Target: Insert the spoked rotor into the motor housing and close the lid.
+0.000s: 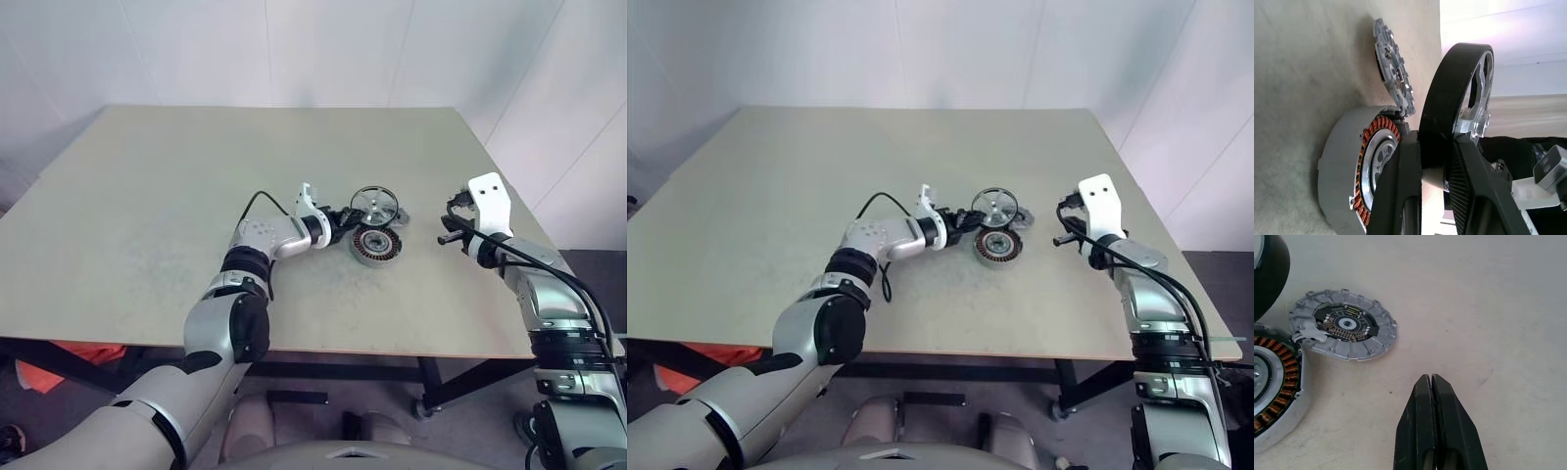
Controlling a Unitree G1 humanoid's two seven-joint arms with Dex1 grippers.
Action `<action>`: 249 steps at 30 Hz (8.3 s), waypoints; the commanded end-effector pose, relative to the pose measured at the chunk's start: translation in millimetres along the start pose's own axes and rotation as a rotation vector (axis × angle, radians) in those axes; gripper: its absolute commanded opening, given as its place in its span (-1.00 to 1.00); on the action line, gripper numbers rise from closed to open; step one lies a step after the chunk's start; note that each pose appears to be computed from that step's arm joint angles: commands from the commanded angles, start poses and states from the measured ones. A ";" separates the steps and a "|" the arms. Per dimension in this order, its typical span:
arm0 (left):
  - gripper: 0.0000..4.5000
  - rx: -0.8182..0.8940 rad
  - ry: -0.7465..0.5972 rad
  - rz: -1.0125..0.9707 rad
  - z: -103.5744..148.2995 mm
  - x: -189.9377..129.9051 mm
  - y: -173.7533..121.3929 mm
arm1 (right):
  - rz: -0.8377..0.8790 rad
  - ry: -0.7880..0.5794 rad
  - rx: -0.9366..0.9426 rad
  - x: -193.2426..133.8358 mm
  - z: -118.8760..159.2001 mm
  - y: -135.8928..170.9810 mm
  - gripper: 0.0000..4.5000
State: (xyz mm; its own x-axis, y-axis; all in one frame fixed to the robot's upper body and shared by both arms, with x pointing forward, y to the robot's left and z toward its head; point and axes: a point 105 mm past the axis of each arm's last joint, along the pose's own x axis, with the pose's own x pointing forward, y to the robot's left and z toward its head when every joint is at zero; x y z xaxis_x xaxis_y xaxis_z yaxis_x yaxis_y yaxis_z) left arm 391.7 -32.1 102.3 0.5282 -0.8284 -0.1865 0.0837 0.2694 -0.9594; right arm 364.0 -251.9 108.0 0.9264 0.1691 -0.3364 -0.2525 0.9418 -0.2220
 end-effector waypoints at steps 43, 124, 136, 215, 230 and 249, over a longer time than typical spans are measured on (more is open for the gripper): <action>0.17 0.064 0.138 0.083 -26.4 -1.0 7.6 | -0.006 -0.078 -0.025 3.3 24.6 4.6 -1.00; 0.19 0.191 -0.368 0.137 77.0 -94.3 42.4 | 0.861 -0.042 -1.357 -21.8 48.4 81.6 -0.15; 0.19 0.174 -0.427 0.168 74.6 -112.7 53.3 | 0.906 0.059 -1.499 14.1 31.5 68.7 -0.15; 0.19 0.306 -0.646 0.288 125.7 -176.4 56.3 | 1.052 -0.077 -0.925 -9.5 75.4 160.8 -0.98; 0.19 0.356 -0.710 0.322 137.1 -197.8 51.8 | 0.977 0.075 -0.678 21.1 60.7 196.0 -0.98; 0.19 0.363 -0.667 0.315 129.5 -178.4 54.0 | 0.933 -0.135 -0.499 6.8 113.6 191.8 0.99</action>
State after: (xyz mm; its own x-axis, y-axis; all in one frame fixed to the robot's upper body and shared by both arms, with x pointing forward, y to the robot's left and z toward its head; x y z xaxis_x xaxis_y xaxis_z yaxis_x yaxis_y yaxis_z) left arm 406.5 197.4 96.2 0.9463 -0.2455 -0.2103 0.0102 0.6729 -0.7396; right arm 347.3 -35.1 145.4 0.2624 0.8016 -0.5371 -0.9628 0.1803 -0.2013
